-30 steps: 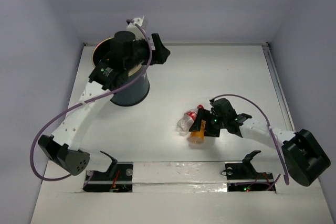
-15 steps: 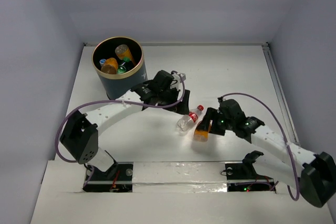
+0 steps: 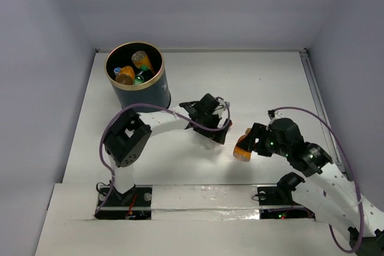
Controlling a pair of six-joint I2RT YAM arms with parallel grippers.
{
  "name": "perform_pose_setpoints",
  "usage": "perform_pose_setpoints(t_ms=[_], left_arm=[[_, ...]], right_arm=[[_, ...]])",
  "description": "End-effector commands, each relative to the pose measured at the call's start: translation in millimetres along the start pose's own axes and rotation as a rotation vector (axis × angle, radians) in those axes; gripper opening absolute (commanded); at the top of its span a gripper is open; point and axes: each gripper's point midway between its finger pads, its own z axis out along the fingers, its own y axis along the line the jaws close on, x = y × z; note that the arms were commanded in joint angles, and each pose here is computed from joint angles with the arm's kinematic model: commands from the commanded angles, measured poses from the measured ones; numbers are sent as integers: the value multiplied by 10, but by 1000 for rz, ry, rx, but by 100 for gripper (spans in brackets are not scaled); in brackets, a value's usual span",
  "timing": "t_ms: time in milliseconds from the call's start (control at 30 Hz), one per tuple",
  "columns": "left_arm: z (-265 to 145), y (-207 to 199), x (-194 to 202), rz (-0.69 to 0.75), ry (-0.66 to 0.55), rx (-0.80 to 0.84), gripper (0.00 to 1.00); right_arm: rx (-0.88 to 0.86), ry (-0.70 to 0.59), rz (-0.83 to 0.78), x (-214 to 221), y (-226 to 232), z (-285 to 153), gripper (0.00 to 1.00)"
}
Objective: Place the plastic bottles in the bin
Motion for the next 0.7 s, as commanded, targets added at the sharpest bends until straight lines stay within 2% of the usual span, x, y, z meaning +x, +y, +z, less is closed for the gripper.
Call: perform_pose_setpoints(t_ms=[0, 67, 100, 167, 267, 300, 367, 400, 467, 500, 567, 600, 633, 667], left_arm=[[27, 23, -158, 52, -46, -58, 88], [29, 51, -181, 49, -57, -76, 73], [-27, 19, -259, 54, -81, -74, 57], [-146, -5, -376, 59, -118, -90, 44], [-536, -156, -696, 77, -215, -97, 43], [-827, -233, -952, 80, -299, -89, 43], [-1159, -241, -1138, 69, -364, -100, 43], [-1534, -260, -1383, 61, -459, -96, 43], [-1938, -170, -1557, 34, -536, -121, 42], [-2244, -153, -1656, 25, -603, -121, 42], [-2802, 113, -1888, -34, -725, -164, 42], [-3108, 163, -1971, -46, -794, -182, 42], [-3304, 448, -1989, -100, -826, -251, 42], [-3431, 564, -2000, -127, -847, -280, 42]], right_arm=[[-37, -44, 10, -124, 152, -164, 33], [-52, -58, 11, -169, 205, -207, 33], [-54, -62, 9, -182, 218, -232, 33], [-71, -89, 1, -266, 297, -314, 33], [-94, -117, -22, -393, 424, -400, 33], [-113, -126, -28, -439, 490, -413, 33], [-135, -138, -45, -558, 626, -415, 33], [-167, -155, -54, -636, 735, -421, 33], [-183, -148, -74, -745, 872, -336, 33], [-242, -175, -92, -887, 1084, -406, 33], [-259, -152, -125, -1012, 1259, -282, 33], [-323, -180, -149, -1171, 1503, -386, 33], [-342, -184, -166, -1246, 1607, -379, 33], [-340, -168, -170, -1314, 1680, -254, 33]])
